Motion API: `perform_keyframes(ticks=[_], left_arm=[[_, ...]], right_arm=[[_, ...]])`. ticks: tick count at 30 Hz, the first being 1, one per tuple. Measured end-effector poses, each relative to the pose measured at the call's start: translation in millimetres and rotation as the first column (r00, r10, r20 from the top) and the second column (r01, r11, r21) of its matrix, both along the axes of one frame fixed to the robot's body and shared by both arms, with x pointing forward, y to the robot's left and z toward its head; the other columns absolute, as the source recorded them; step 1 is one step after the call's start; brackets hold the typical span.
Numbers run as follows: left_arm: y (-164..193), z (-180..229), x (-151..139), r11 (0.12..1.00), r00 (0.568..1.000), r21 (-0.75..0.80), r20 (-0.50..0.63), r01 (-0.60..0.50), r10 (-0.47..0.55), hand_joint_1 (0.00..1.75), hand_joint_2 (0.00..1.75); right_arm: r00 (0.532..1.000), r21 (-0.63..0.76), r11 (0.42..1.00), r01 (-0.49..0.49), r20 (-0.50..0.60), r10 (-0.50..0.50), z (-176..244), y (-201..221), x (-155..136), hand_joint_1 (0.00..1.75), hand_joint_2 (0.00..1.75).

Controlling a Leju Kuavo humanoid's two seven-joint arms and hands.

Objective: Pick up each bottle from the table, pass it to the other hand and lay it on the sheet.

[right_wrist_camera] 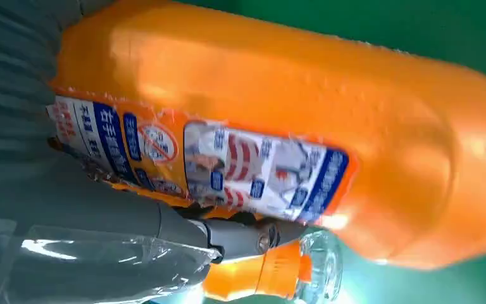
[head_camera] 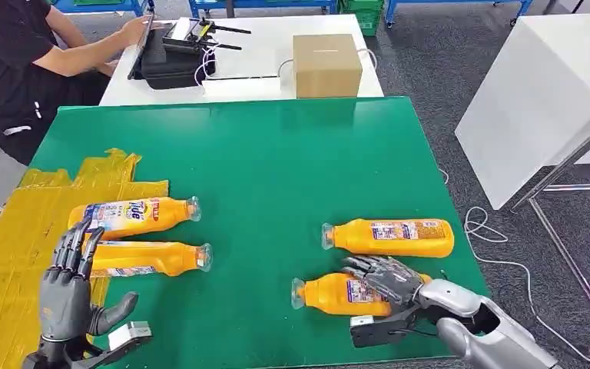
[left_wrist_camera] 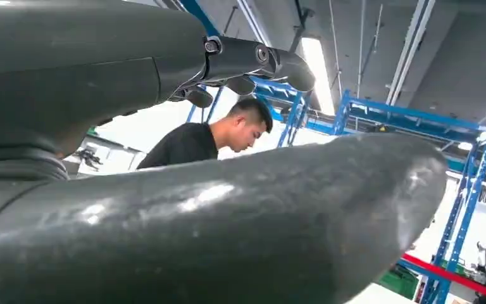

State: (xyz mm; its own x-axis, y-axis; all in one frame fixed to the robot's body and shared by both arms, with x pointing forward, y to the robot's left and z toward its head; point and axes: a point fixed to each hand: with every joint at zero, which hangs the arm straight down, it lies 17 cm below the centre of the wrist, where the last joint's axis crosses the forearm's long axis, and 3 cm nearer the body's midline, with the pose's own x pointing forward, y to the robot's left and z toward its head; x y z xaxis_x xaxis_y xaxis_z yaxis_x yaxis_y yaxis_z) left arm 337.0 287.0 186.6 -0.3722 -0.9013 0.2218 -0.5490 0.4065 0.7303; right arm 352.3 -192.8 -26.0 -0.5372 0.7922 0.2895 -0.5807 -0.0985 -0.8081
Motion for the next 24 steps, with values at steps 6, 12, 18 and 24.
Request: perform_keyframes(ticks=[6, 12, 18, 24], left_arm=[[-1.1, 2.2, 1.8, 1.000, 1.000, -0.004, 0.005, 0.001, -0.001, 0.00, 0.00], [-0.5, 4.0, 4.3, 1.000, 1.000, -0.009, 0.009, 0.000, 0.001, 0.00, 0.00], [3.0, -4.1, 18.4, 0.967, 0.993, -0.246, -0.075, 0.074, -0.096, 0.00, 0.00], [-29.6, -1.9, 26.9, 0.600, 0.869, -0.741, -0.044, 0.302, -0.492, 0.00, 1.75]], right_arm=[[1.000, -0.051, 0.999, -0.013, -0.006, 0.012, -7.1, -4.8, 6.3, 0.02, 1.75], [0.998, -0.085, 0.996, -0.033, -0.046, 0.029, -11.6, -10.3, 4.6, 1.75, 1.75], [0.999, -0.050, 0.999, -0.012, -0.044, 0.009, -9.3, -12.1, 4.6, 1.75, 1.75], [0.999, 0.153, 0.987, 0.044, 0.001, -0.045, 0.9, 21.4, -19.8, 1.75, 1.75]])
